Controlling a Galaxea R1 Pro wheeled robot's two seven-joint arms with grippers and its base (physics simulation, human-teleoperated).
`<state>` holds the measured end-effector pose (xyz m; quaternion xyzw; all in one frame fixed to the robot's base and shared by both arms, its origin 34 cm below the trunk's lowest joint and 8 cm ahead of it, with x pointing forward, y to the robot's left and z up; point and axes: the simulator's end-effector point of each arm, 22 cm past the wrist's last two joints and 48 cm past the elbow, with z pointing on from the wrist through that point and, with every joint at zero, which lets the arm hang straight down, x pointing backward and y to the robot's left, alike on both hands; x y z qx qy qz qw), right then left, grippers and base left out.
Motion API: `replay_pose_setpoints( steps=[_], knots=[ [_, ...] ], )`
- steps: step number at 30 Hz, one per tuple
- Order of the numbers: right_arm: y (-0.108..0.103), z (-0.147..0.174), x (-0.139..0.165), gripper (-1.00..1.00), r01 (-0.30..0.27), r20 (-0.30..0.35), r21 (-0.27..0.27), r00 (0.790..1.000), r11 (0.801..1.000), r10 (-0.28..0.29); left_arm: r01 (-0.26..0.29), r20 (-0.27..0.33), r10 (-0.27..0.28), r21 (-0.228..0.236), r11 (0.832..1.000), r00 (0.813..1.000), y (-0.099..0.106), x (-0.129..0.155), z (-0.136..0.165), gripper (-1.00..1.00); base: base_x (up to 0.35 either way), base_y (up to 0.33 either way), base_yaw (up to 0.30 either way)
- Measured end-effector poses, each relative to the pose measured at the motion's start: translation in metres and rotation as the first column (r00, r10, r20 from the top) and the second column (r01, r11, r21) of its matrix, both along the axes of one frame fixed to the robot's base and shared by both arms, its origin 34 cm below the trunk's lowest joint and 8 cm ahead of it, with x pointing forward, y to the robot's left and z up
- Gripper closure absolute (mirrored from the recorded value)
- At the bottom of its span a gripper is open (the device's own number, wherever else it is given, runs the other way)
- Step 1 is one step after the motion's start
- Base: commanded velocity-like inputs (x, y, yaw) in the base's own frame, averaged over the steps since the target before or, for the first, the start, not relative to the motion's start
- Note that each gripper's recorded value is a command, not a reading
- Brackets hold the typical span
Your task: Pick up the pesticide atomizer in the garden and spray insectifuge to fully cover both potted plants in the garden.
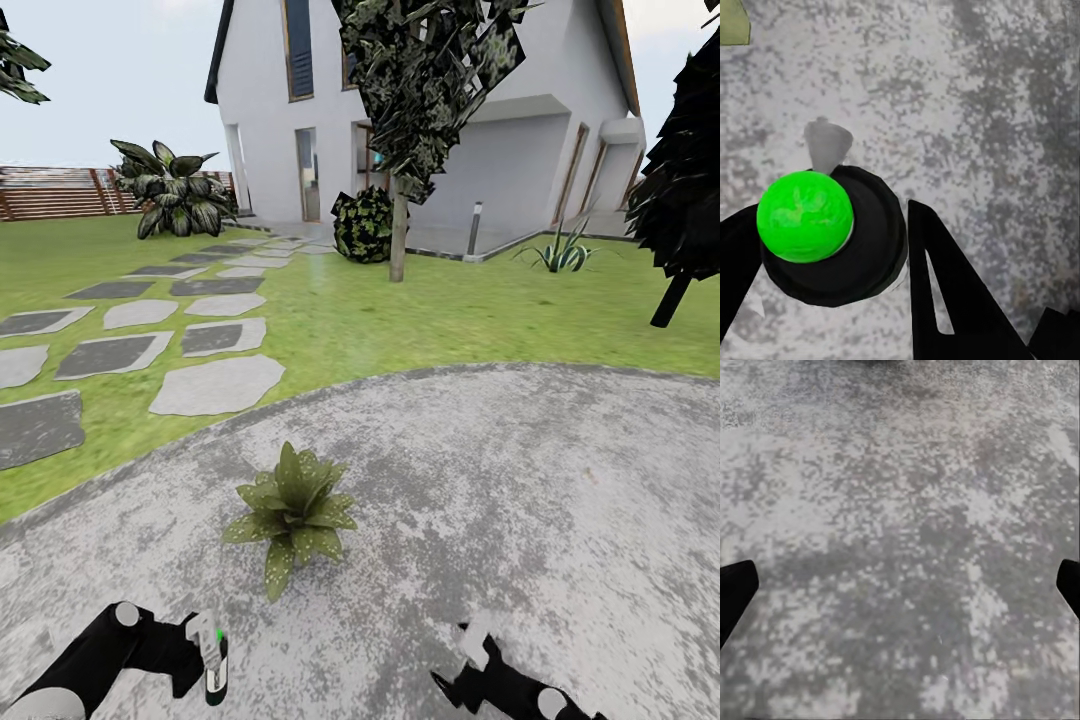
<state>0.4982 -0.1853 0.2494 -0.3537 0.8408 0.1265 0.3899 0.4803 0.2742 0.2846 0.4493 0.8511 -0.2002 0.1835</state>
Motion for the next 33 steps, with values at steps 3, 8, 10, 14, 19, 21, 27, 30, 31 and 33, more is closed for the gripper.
replay_pose_setpoints(
  steps=[3, 8, 10, 14, 19, 21, 27, 30, 31, 33],
  knots=[
    [0.031, 0.012, -0.006, -1.00, -0.163, -0.011, 0.032, 0.986, 0.986, 0.164, 0.030, -0.002, -0.030, 0.008, 1.000, 1.000, -0.005, -0.001, -0.001, 1.00, 0.000, 0.000, 0.000],
    [0.051, 0.029, -0.004, -1.00, -0.262, -0.064, 0.067, 0.962, 0.963, 0.266, 0.181, -0.033, -0.179, 0.055, 0.982, 0.983, -0.021, -0.017, -0.009, 1.00, 0.000, 0.000, 0.000],
    [0.055, 0.032, -0.002, -1.00, -0.267, -0.069, 0.071, 0.960, 0.961, 0.272, 0.188, -0.033, -0.186, 0.052, 0.981, 0.982, -0.024, -0.017, -0.009, 1.00, 0.000, 0.000, 0.000],
    [0.066, 0.040, 0.003, 1.00, -0.282, -0.051, 0.083, 0.957, 0.956, 0.287, 0.213, -0.033, -0.212, 0.023, 0.977, 0.977, -0.049, -0.018, -0.008, 1.00, 0.000, 0.000, 0.000],
    [0.097, 0.061, 0.016, 1.00, -0.311, 0.012, 0.108, 0.950, 0.944, 0.311, 0.271, -0.040, -0.270, 0.017, 0.963, 0.962, -0.071, -0.024, -0.010, 1.00, 0.000, 0.000, 0.000],
    [0.111, 0.071, 0.021, 1.00, -0.322, 0.040, 0.119, 0.947, 0.939, 0.320, 0.279, -0.030, -0.278, 0.013, 0.960, 0.960, -0.077, -0.022, -0.008, 1.00, 0.000, 0.000, 0.000],
    [0.167, 0.108, 0.006, 1.00, -0.474, 0.075, 0.204, 0.880, 0.857, 0.469, 0.293, 0.023, -0.293, 0.003, 0.956, 0.956, -0.098, -0.006, 0.004, 1.00, 0.000, 0.000, 0.000],
    [0.183, 0.114, 0.002, 1.00, -0.479, 0.062, 0.229, 0.876, 0.847, 0.479, 0.304, 0.039, -0.304, -0.018, 0.952, 0.952, -0.117, -0.004, 0.008, 1.00, 0.000, 0.000, 0.000],
    [0.189, 0.117, 0.002, 1.00, -0.481, 0.064, 0.237, 0.875, 0.844, 0.481, 0.310, 0.045, -0.309, -0.030, 0.950, 0.950, -0.126, -0.004, 0.010, 1.00, 0.000, 0.000, 0.000],
    [0.196, 0.119, 0.000, 1.00, -0.484, 0.068, 0.248, 0.873, 0.839, 0.483, 0.317, 0.069, -0.314, -0.037, 0.948, 0.947, -0.137, 0.002, 0.016, 1.00, 0.000, 0.000, 0.000]
  ],
)
